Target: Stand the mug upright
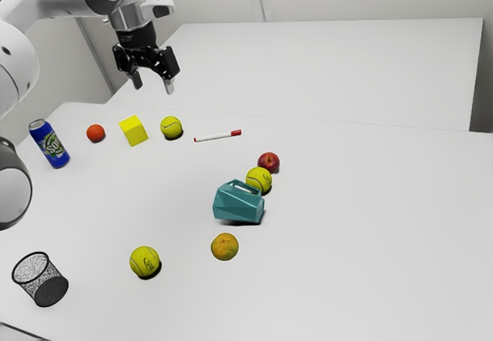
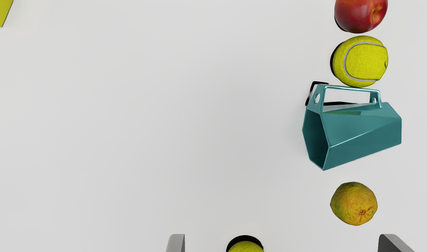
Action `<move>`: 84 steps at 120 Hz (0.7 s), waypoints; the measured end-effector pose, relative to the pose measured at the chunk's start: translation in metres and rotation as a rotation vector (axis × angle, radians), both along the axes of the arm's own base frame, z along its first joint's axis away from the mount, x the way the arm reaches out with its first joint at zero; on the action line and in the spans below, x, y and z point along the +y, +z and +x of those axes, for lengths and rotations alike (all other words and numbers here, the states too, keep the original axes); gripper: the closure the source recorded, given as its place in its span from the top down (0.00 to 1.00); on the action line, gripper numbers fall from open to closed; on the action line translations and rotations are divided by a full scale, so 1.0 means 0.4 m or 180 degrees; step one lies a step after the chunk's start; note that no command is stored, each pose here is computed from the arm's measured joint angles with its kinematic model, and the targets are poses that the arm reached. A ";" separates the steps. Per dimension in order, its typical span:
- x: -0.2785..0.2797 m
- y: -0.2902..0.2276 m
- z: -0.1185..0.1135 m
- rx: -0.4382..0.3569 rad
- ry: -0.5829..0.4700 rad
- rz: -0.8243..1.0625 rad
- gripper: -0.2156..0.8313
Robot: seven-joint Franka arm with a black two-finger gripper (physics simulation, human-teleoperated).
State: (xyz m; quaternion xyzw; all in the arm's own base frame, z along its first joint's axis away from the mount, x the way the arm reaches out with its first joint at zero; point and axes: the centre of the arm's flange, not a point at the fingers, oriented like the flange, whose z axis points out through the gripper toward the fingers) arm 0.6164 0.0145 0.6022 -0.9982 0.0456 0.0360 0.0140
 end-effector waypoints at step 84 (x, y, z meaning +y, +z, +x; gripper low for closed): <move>0.121 -0.281 -0.243 0.0194 0.0643 -0.1248 0.79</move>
